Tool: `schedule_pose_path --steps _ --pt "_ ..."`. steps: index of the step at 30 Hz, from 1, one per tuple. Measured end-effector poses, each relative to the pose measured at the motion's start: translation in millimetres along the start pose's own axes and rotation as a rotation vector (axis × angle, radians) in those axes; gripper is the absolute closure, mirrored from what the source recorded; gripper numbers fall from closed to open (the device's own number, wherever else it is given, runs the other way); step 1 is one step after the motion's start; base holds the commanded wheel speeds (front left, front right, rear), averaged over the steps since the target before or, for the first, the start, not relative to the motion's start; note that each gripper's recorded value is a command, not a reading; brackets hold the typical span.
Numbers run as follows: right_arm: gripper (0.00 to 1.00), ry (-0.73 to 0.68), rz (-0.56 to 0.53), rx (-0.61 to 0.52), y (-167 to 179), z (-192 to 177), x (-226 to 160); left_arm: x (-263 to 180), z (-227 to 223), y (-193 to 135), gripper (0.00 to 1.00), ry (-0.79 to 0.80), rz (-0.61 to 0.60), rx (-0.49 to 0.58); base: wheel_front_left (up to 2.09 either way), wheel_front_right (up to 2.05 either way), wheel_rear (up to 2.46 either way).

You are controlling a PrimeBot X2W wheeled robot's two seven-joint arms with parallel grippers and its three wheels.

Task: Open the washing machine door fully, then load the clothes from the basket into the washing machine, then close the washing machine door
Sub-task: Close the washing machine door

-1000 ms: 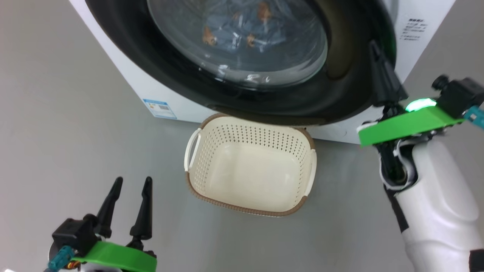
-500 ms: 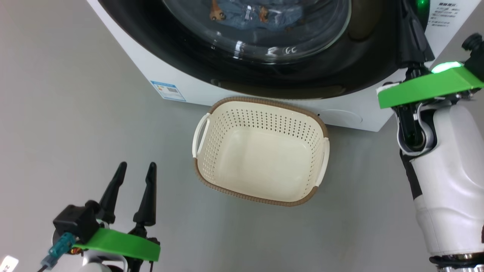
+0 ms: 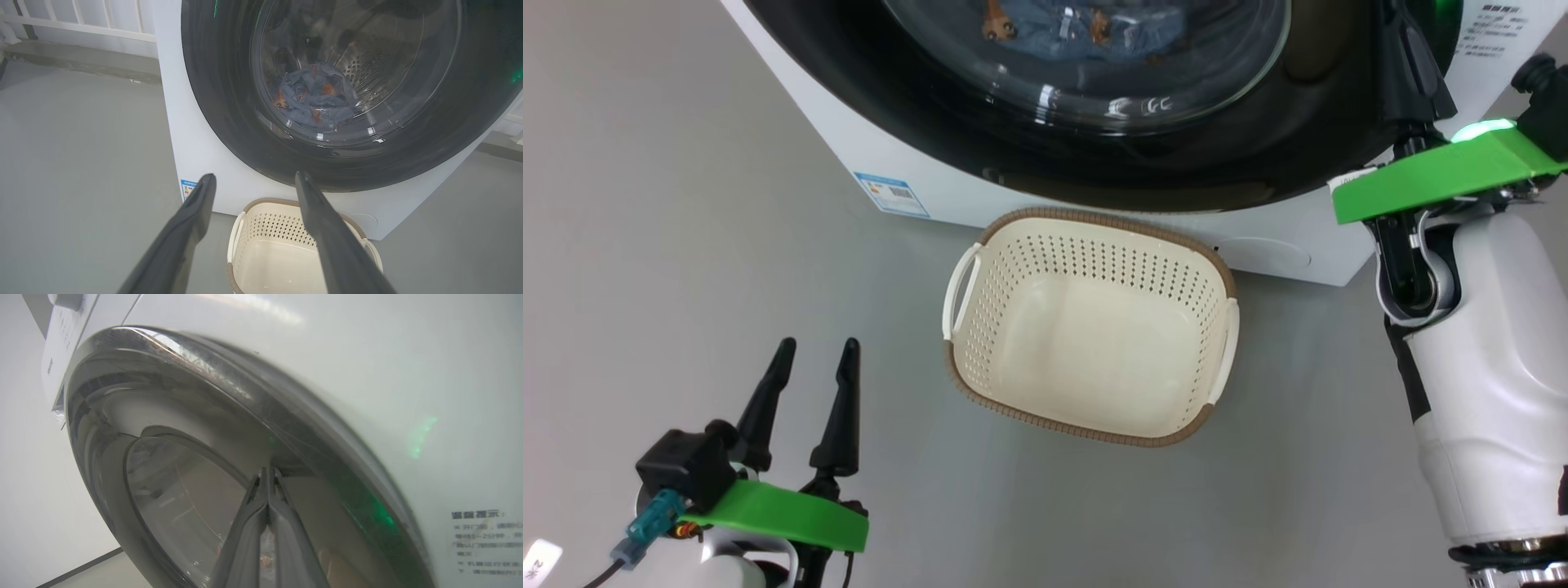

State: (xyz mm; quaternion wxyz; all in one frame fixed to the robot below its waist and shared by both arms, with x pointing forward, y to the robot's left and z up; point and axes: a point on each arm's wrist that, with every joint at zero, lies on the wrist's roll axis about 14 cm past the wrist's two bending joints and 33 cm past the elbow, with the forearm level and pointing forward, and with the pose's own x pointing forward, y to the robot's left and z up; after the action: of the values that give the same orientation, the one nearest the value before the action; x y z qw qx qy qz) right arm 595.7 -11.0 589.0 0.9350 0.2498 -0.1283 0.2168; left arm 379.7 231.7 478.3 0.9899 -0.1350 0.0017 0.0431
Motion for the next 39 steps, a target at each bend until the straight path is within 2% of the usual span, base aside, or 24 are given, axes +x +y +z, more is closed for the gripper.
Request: schedule_pose_path --steps 2,3,4,6,7,8,17,39 --pt "1.00 0.011 -0.002 -0.010 0.6 -0.7 -5.2 -1.4 2.3 0.8 0.00 -0.006 0.002 -0.001 0.00 0.00 0.00" --pt "0.96 0.025 0.000 -0.012 1.9 -4.0 -9.8 -2.2 3.1 1.3 0.00 -0.009 0.003 -0.001 0.00 0.00 0.00" --pt "0.80 0.041 -0.001 -0.010 2.8 -8.0 -15.4 -3.3 3.9 1.7 0.00 -0.010 0.004 -0.002 0.00 0.00 0.00" --pt "0.39 0.075 -0.005 -0.011 3.6 -16.5 -28.5 -5.9 5.0 3.4 0.00 -0.012 0.007 0.000 0.00 0.00 0.00" --pt "0.09 0.094 -0.003 -0.016 4.8 -20.8 -35.3 -7.3 5.8 4.7 0.00 -0.013 0.009 0.001 0.00 0.00 0.00" --pt "0.00 0.110 -0.004 -0.020 5.5 -24.3 -42.0 -9.2 6.4 6.2 0.00 -0.013 0.011 0.002 0.00 0.00 0.00" --pt "0.00 0.200 -0.010 -0.053 10.0 -34.6 -91.1 -24.2 5.6 14.8 0.00 -0.001 0.015 0.017 0.00 0.00 0.00" --pt "0.00 0.222 -0.207 -0.117 -35.5 -2.1 -192.3 -26.3 4.9 -8.5 0.00 -0.001 -0.086 0.021 0.00 0.00 0.00"
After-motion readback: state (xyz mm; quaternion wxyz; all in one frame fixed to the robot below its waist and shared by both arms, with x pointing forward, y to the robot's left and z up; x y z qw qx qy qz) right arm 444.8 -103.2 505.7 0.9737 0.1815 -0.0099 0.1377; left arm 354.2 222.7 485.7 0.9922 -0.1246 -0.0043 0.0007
